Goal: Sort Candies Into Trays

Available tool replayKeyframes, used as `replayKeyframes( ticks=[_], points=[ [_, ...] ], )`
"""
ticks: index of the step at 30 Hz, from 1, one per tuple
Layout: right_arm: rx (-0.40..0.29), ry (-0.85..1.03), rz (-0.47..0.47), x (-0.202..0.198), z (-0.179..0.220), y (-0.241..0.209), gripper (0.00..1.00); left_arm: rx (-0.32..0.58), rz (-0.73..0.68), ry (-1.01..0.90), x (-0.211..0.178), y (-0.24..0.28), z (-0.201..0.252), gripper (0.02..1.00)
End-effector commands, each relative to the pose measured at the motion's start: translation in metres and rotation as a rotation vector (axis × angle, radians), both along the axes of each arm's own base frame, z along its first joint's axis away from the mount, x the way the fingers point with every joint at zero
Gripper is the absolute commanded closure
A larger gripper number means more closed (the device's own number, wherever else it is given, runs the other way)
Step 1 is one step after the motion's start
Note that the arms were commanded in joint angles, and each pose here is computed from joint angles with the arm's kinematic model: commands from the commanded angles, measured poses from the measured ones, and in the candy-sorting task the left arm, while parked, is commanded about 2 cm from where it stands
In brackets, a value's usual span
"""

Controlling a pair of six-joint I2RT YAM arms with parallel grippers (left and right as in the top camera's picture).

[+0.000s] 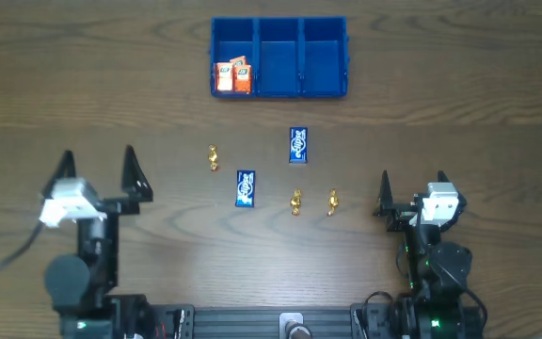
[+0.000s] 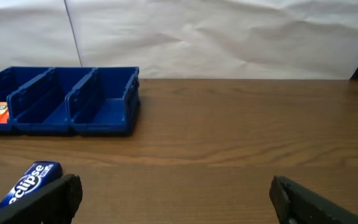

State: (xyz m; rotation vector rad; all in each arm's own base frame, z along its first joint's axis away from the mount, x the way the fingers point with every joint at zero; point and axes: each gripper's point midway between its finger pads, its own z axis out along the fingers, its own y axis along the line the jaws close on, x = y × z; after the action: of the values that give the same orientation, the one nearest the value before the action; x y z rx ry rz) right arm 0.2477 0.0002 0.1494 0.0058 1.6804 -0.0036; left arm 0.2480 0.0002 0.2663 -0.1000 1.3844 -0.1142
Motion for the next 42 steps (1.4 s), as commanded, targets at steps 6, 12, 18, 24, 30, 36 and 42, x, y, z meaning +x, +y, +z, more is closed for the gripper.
replayKeyframes(
  ticks=[6,12,18,24,30,36,42],
  points=[
    [-0.005,0.003,-0.001,0.000,-0.001,0.000,0.003,0.026,-0.030,0.006,-0.003,-0.004,-0.047,0.018],
    [-0.004,0.003,-0.001,0.000,-0.001,0.000,0.003,0.018,-0.007,0.182,-0.001,0.001,-0.091,0.020],
    [-0.004,0.003,-0.001,0.000,-0.001,0.000,0.003,0.012,-0.006,0.343,-0.004,0.002,-0.130,0.020],
    [-0.005,0.003,-0.001,0.000,-0.001,0.000,0.003,0.012,-0.002,0.349,-0.004,0.002,-0.132,0.020],
    [-0.060,-0.036,-0.065,0.000,0.009,-0.012,0.003,0.012,-0.002,0.349,-0.004,0.002,-0.132,0.023],
    [-0.075,-0.033,-0.120,-0.001,0.009,-0.022,0.003,0.012,-0.002,0.349,-0.004,0.002,-0.132,0.023],
    [-0.074,-0.050,-0.121,-0.001,0.013,-0.022,0.003,0.012,-0.002,0.349,-0.004,0.002,-0.132,0.020]
  ],
)
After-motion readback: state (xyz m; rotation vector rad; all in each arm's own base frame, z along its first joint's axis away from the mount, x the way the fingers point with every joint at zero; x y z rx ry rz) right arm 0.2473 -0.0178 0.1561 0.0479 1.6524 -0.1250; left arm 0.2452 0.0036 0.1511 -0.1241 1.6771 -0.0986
